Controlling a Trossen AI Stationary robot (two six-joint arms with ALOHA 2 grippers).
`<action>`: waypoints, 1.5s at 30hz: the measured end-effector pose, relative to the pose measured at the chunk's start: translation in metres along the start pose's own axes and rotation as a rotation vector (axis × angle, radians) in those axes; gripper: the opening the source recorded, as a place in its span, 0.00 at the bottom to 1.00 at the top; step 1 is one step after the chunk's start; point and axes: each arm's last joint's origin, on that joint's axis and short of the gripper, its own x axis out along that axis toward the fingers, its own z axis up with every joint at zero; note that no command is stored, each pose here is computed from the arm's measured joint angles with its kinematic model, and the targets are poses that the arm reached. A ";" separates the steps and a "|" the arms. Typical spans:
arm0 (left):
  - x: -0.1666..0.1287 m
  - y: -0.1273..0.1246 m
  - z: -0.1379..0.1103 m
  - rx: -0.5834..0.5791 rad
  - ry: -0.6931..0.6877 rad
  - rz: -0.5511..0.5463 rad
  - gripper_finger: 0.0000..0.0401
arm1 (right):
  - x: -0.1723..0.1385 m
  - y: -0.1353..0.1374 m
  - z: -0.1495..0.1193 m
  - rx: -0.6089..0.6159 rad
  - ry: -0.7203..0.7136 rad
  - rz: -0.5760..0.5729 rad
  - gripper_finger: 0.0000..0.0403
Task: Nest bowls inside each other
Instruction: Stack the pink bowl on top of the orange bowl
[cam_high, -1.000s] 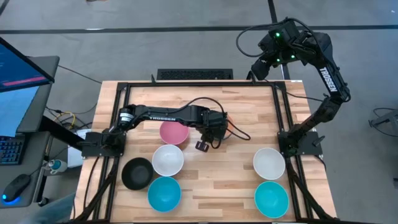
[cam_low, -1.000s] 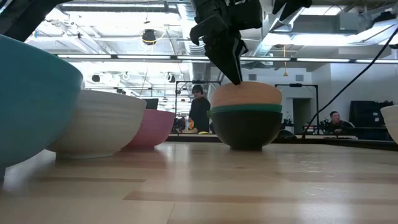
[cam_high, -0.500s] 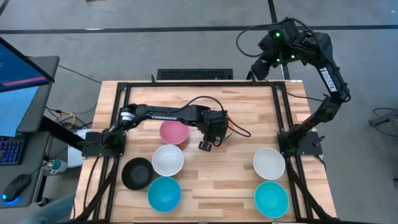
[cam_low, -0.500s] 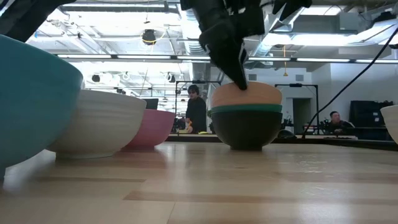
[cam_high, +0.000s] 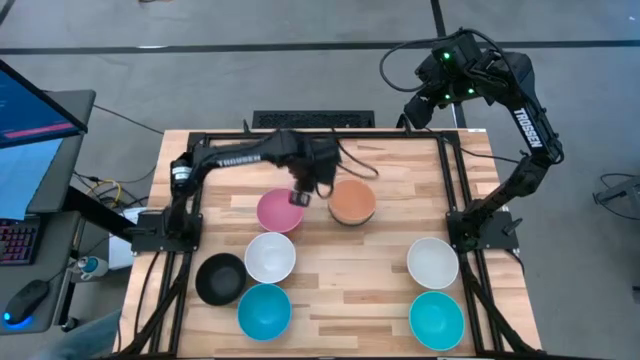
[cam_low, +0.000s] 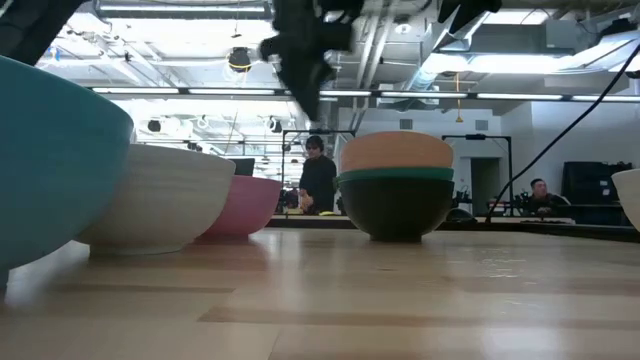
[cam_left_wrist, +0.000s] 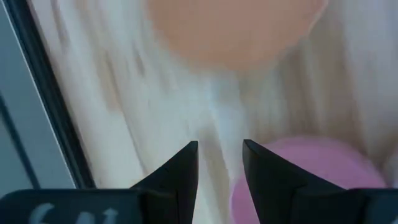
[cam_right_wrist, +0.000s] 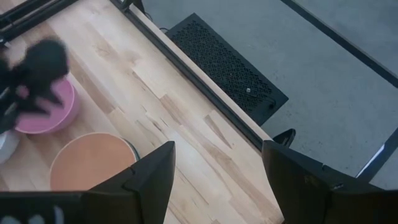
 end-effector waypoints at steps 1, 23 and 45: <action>0.004 0.008 -0.008 -0.028 0.023 -0.022 0.29 | 0.000 0.000 0.000 0.000 0.000 0.000 0.66; 0.014 -0.028 -0.116 -0.134 -0.047 0.045 0.29 | 0.000 0.000 0.000 -0.016 0.000 -0.012 0.66; 0.054 -0.030 -0.146 -0.316 -0.005 -0.104 0.29 | 0.001 0.000 0.001 0.021 0.004 -0.010 0.66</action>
